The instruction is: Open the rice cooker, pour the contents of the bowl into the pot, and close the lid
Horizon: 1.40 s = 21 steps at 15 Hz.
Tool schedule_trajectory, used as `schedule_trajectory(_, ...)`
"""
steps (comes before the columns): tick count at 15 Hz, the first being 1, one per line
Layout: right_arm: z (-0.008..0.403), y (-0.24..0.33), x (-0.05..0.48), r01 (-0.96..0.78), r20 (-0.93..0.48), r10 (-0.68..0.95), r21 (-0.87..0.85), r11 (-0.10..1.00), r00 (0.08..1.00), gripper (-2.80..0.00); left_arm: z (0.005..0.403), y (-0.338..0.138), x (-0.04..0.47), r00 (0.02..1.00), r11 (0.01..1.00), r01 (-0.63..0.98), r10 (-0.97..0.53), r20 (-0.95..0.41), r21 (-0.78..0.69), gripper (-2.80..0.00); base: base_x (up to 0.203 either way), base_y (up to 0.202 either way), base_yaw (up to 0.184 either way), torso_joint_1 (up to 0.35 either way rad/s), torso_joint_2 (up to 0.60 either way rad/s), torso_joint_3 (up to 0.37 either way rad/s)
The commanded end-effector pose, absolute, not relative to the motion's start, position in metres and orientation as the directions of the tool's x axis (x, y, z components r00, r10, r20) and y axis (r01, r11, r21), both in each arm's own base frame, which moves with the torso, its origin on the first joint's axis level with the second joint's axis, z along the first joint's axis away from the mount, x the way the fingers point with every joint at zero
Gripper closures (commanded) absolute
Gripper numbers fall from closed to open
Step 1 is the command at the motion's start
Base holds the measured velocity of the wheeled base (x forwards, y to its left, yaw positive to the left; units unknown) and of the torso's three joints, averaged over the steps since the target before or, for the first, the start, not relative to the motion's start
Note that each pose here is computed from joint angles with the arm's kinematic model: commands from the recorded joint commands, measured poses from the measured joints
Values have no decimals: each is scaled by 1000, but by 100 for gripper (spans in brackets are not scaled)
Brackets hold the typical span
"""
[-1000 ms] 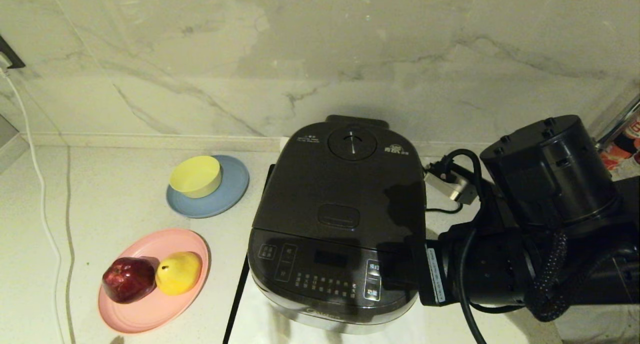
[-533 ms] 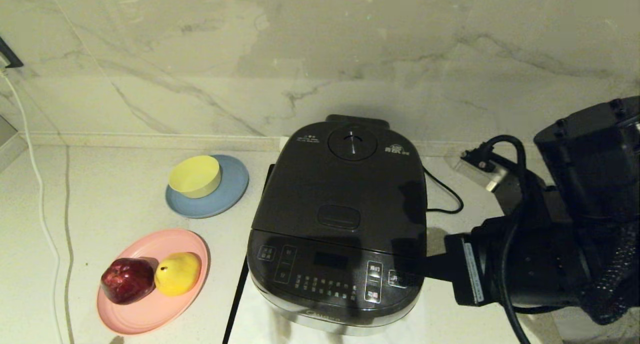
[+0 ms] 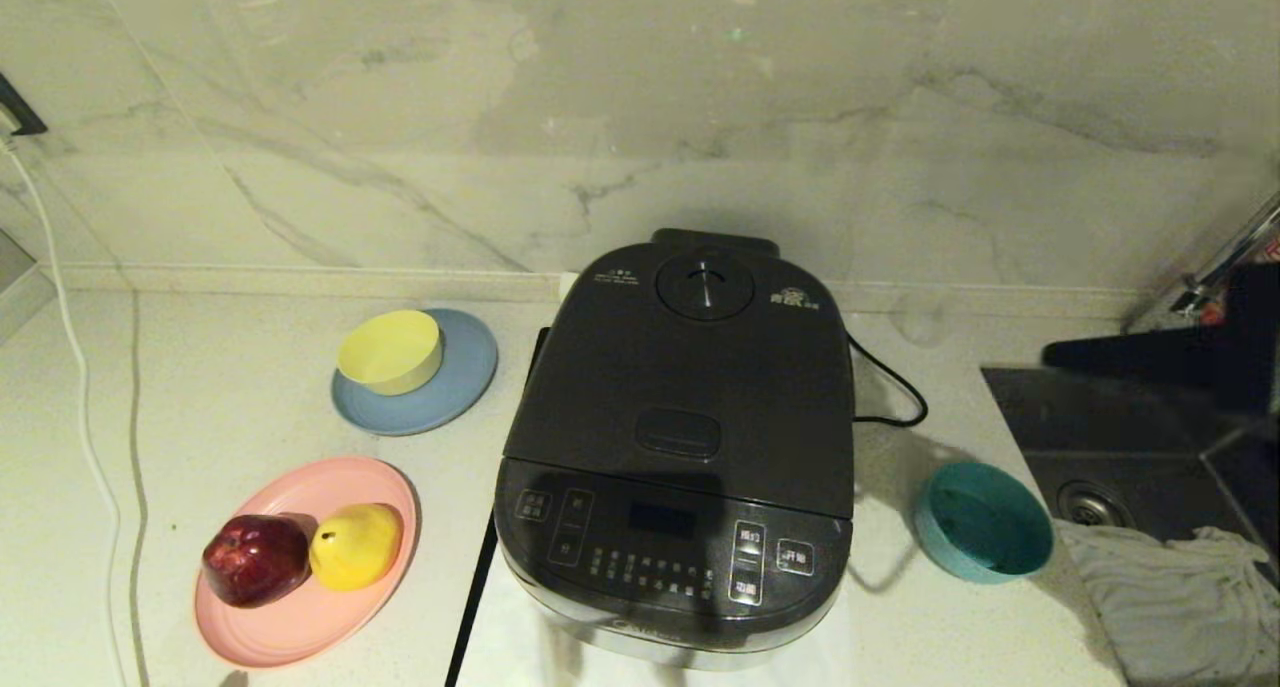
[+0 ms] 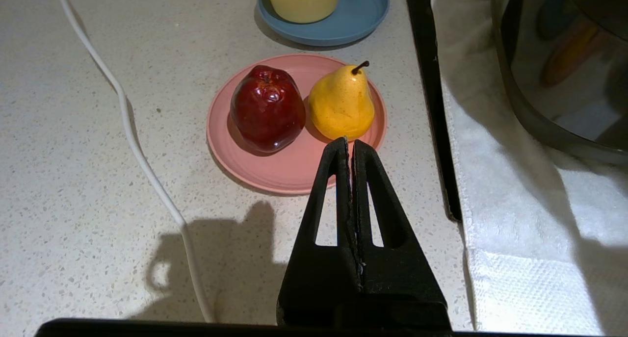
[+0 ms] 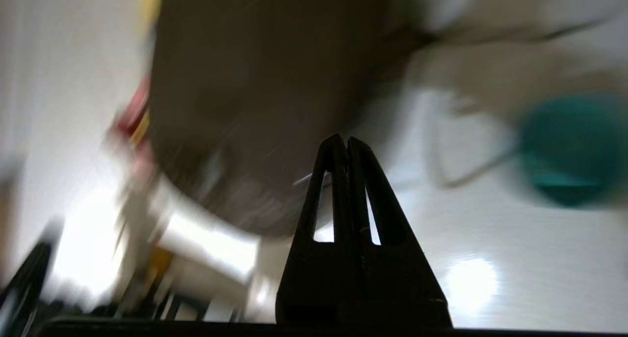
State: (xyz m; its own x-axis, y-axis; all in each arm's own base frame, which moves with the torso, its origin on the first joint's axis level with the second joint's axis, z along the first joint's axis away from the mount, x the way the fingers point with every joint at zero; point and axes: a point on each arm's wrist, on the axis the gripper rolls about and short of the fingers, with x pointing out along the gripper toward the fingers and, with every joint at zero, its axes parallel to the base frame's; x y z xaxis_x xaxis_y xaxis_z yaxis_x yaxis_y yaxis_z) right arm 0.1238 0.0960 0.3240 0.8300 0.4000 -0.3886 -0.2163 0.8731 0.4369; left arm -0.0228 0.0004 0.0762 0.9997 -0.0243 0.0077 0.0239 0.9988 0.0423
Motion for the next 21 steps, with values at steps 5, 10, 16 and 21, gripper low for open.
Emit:
schedule_trajectory(5, 338, 14, 40, 28, -289, 103, 415, 910, 952, 0, 74, 0, -22, 1000, 999, 25, -25, 0, 43, 0, 0, 0, 0, 0, 0, 0)
schedule_trajectory(10, 301, -10, 2, 112, -263, -35, 283, 953, 964, 0, 74, 0, -22, 1000, 999, 25, -25, 0, 41, 0, 0, 0, 0, 0, 0, 0)
schedule_trajectory(16, 253, -21, -57, 259, -77, -253, 92, 961, 964, 0, 74, 0, -22, 1000, 999, 24, -24, 0, 42, 0, 0, 0, 0, 0, 0, 0)
schedule_trajectory(21, 214, -14, -61, 362, -99, -355, 76, 929, 930, 0, 74, 0, -22, 1000, 999, 25, -25, 0, 41, 0, 0, 0, 0, 0, 0, 0)
